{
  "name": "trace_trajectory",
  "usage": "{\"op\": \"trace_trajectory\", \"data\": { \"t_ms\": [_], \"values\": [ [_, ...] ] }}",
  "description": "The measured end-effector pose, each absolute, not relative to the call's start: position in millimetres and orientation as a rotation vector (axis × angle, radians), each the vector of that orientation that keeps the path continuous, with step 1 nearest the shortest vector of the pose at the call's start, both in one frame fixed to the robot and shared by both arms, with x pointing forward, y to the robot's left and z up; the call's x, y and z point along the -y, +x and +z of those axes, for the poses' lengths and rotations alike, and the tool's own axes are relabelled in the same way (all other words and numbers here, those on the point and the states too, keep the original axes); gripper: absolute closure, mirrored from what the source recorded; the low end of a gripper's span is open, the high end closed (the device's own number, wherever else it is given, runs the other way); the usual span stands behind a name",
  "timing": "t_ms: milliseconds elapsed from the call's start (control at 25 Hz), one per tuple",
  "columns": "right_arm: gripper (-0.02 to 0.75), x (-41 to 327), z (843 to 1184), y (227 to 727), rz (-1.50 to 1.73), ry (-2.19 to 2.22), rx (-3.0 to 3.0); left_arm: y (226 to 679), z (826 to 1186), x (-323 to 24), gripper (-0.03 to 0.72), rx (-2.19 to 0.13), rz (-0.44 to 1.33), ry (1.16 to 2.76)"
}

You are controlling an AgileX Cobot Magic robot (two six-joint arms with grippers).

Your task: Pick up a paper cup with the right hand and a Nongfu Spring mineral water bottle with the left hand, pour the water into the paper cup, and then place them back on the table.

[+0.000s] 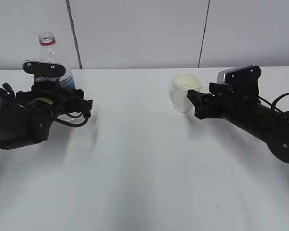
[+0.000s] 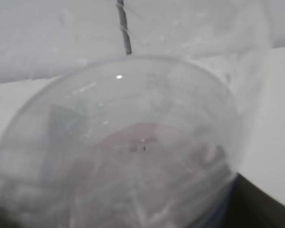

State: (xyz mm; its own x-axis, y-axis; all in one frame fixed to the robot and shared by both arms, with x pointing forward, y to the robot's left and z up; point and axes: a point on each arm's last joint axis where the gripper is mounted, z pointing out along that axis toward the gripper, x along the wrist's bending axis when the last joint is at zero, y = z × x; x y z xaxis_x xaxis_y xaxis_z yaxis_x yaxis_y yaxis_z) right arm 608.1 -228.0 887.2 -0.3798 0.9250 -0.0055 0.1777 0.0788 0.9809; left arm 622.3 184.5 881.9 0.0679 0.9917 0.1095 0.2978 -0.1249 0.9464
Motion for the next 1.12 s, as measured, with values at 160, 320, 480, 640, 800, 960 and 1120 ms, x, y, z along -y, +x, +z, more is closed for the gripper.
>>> {"op": "trace_trajectory", "data": {
  "t_ms": [160,320,480,640,800,960,1120],
  "values": [
    [0.202,228,888,608,1.36,1.106,-1.659,622,882,-188,0.19,-1.364,1.124,1.533],
    [0.202,228,889,608,1.361,1.105,-1.657,622,882,-189,0.188,-1.366,1.138,1.538],
    [0.202,228,889,608,1.361,1.105,-1.657,622,882,-188,0.157,-1.348,1.139,1.554],
    [0.202,228,889,608,1.361,1.105,-1.657,622,882,-187,0.104,-1.334,1.133,1.57],
    [0.202,228,889,608,1.361,1.105,-1.657,622,885,-187,0.098,-1.331,1.134,1.563],
    [0.202,228,889,608,1.361,1.105,-1.657,622,897,-187,0.098,-1.332,1.135,1.536],
    [0.202,228,889,608,1.361,1.105,-1.657,618,904,-189,0.098,-1.348,1.134,1.517]
  ]
}}
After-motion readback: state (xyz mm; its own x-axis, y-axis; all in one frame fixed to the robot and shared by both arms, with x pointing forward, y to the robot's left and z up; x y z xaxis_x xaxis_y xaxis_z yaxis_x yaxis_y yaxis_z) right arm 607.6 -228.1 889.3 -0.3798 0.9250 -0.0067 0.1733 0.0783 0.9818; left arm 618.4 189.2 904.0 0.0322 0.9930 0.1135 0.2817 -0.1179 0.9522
